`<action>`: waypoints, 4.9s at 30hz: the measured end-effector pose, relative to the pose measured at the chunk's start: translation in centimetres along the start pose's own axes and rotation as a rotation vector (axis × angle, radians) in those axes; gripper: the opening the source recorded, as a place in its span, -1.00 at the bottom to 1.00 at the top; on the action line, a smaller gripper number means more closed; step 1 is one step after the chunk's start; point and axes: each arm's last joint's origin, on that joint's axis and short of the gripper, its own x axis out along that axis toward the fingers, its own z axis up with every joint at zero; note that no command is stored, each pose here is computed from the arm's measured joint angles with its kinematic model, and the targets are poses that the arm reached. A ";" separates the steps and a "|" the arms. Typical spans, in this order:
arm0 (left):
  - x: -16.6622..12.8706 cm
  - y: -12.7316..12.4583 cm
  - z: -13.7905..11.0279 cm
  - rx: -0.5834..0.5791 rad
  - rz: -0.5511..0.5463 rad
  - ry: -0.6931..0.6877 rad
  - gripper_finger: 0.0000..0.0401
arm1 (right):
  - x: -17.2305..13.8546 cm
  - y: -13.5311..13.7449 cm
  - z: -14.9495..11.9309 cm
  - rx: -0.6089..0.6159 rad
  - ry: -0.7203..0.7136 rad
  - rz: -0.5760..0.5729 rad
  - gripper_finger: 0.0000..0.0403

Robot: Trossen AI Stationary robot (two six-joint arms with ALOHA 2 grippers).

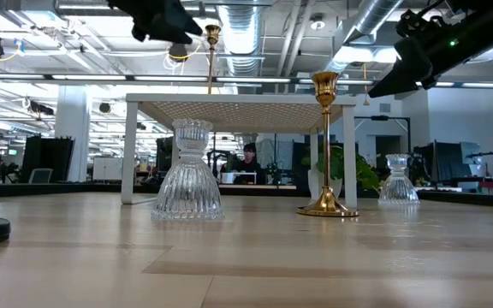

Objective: Pick & Place candle stick holders
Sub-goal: Put the bottom black candle holder on the shelf

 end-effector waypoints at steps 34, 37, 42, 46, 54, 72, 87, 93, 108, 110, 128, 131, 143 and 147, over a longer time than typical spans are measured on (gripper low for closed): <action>-2.3 -3.5 -5.7 0.032 -0.224 0.217 -0.52 | 0.0 0.0 0.0 0.001 -0.001 0.000 -1.00; -2.2 -3.6 -6.2 0.010 -0.220 0.229 -0.64 | 0.0 0.0 0.0 0.000 -0.001 0.000 -1.00; -2.8 -4.0 -6.5 0.014 -0.260 0.218 -0.85 | 0.0 0.0 0.0 0.000 -0.001 0.000 -1.00; -4.1 -4.0 -6.7 0.074 -0.317 0.174 -0.97 | 0.0 0.0 0.0 -0.026 -0.002 0.000 -1.00; -6.7 -3.2 -9.2 0.182 -0.417 0.094 -0.94 | 0.0 0.0 0.0 -0.025 -0.001 0.000 -1.00; -8.9 -2.2 -11.9 0.099 -0.643 0.002 -0.94 | -0.1 0.3 0.0 0.005 0.001 0.073 -1.00; -8.9 -2.3 -11.8 0.097 -0.643 -0.001 -0.94 | -2.9 3.7 -1.8 -0.057 0.219 1.049 -1.00; -8.9 -2.3 -11.7 0.095 -0.642 -0.004 -0.94 | -4.6 5.0 -2.5 -0.065 0.328 1.237 -1.00; -8.7 -2.5 -11.5 0.011 -0.642 0.011 -0.94 | -9.1 7.3 -9.0 -0.182 0.148 1.136 -1.00; -8.6 -2.6 -11.6 0.017 -0.642 0.019 -0.94 | -9.5 7.5 -9.5 -0.155 0.031 1.144 -1.00; -7.6 -3.9 -12.1 0.068 -0.640 0.089 -0.94 | -10.0 9.2 -10.4 0.018 -0.076 1.190 -0.78; -7.6 -3.9 -12.0 0.065 -0.640 0.084 -0.94 | -9.8 9.8 -10.4 0.028 -0.079 1.178 -0.57; -7.6 -3.9 -11.9 0.054 -0.640 0.069 -0.94 | -9.0 11.8 -11.0 0.057 -0.054 1.193 0.13; -7.6 -3.9 -11.8 0.053 -0.640 0.067 -0.94 | -9.0 12.9 -10.2 0.082 -0.065 1.197 0.10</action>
